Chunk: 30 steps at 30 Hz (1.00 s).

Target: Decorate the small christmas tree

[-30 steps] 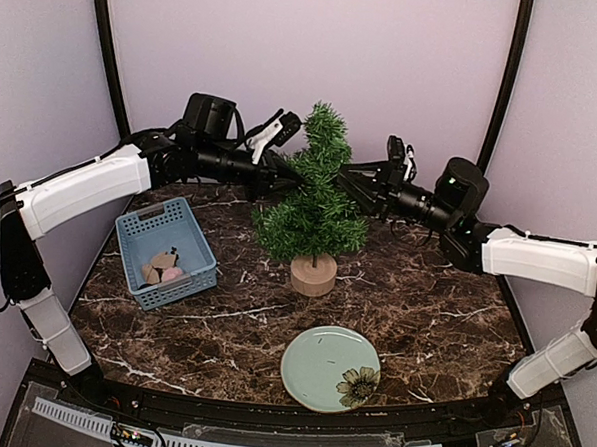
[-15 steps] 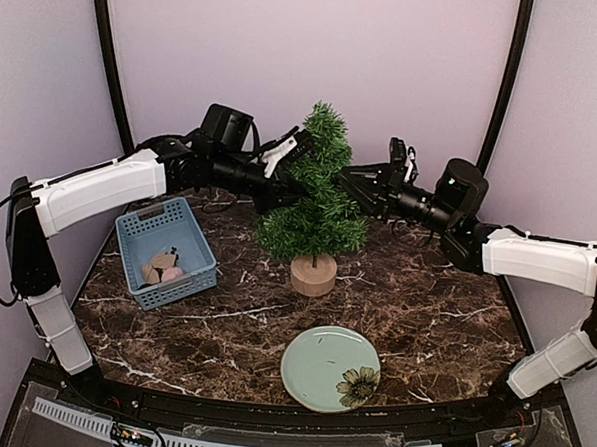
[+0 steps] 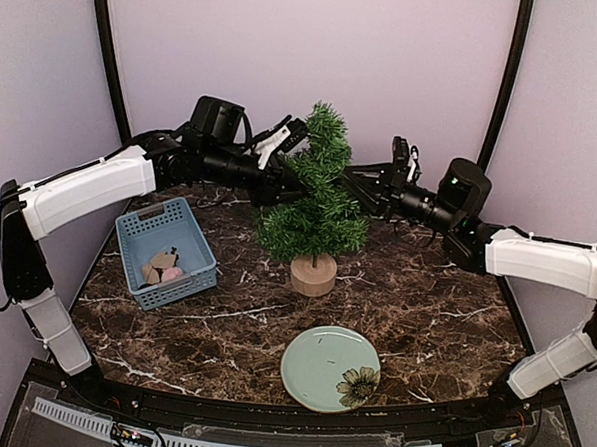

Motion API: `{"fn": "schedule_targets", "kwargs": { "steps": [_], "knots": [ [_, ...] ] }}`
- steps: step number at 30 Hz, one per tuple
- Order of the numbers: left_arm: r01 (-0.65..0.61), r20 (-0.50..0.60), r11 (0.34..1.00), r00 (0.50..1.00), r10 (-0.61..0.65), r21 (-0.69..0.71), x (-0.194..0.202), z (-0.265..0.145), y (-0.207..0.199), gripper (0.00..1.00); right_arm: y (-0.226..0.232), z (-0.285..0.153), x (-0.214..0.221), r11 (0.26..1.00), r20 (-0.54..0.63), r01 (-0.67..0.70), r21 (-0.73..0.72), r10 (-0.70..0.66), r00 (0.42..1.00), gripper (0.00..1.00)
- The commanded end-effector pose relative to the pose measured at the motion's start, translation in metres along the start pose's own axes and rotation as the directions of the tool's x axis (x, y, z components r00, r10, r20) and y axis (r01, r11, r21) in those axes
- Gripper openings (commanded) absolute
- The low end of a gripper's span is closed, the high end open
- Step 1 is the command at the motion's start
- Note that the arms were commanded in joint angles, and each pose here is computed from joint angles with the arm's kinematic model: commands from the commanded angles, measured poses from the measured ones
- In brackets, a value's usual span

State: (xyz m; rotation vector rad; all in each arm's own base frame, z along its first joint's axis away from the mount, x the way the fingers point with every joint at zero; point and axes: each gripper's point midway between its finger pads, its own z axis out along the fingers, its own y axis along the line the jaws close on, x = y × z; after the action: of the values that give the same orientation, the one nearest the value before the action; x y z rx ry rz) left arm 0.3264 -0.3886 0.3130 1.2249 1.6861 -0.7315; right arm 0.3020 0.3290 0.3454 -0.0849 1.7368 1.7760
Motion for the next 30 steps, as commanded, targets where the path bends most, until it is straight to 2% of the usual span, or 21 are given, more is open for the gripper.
{"fn": "schedule_targets", "kwargs": {
  "steps": [1, 6, 7, 12, 16, 20, 21, 25, 29, 30],
  "knots": [
    [-0.012, 0.060, 1.000, 0.998, 0.014, -0.026, -0.022, -0.030, -0.009, 0.37, 0.015, -0.008, -0.007, 0.998, 0.033, 0.053, -0.030, -0.053, 0.998, 0.31],
    [0.026, 0.097, 0.999, 0.995, -0.023, -0.034, -0.022, -0.052, -0.007, 0.49, 0.017, -0.011, -0.008, 0.997, 0.039, 0.069, -0.029, -0.068, 0.997, 0.31],
    [0.041, 0.135, 0.998, 0.990, -0.034, -0.050, -0.030, -0.066, -0.003, 0.53, 0.017, -0.012, -0.008, 0.997, 0.041, 0.073, -0.029, -0.071, 0.997, 0.31],
    [0.192, 0.219, 0.979, 0.960, -0.172, -0.074, -0.014, -0.102, 0.018, 0.62, 0.018, -0.017, -0.008, 0.995, 0.046, 0.092, -0.024, -0.091, 0.995, 0.31],
    [0.401, 0.223, 0.891, 0.908, -0.355, -0.213, 0.032, -0.134, 0.050, 0.67, 0.016, -0.022, -0.009, 0.991, 0.048, 0.134, 0.003, -0.134, 0.990, 0.32],
    [0.544, 0.160, 0.738, 0.834, -0.528, -0.399, 0.101, -0.157, 0.072, 0.70, 0.015, -0.027, -0.009, 0.982, 0.042, 0.186, 0.024, -0.186, 0.982, 0.33],
    [0.557, 0.148, 0.693, 0.816, -0.558, -0.457, 0.120, -0.162, 0.078, 0.71, 0.014, -0.028, -0.008, 0.979, 0.038, 0.202, 0.030, -0.203, 0.979, 0.33],
    [0.541, 0.053, 0.597, 0.765, -0.642, -0.592, 0.174, -0.180, 0.068, 0.71, 0.013, -0.032, -0.008, 0.966, 0.032, 0.255, 0.047, -0.256, 0.966, 0.34],
    [0.523, -0.017, 0.543, 0.710, -0.704, -0.657, 0.212, -0.189, 0.055, 0.72, 0.011, -0.035, -0.009, 0.958, 0.024, 0.282, 0.044, -0.283, 0.959, 0.36],
    [0.520, -0.043, 0.534, 0.688, -0.724, -0.667, 0.221, -0.191, 0.050, 0.75, 0.010, -0.035, -0.009, 0.957, 0.023, 0.287, 0.047, -0.288, 0.957, 0.37]
  ]
}}
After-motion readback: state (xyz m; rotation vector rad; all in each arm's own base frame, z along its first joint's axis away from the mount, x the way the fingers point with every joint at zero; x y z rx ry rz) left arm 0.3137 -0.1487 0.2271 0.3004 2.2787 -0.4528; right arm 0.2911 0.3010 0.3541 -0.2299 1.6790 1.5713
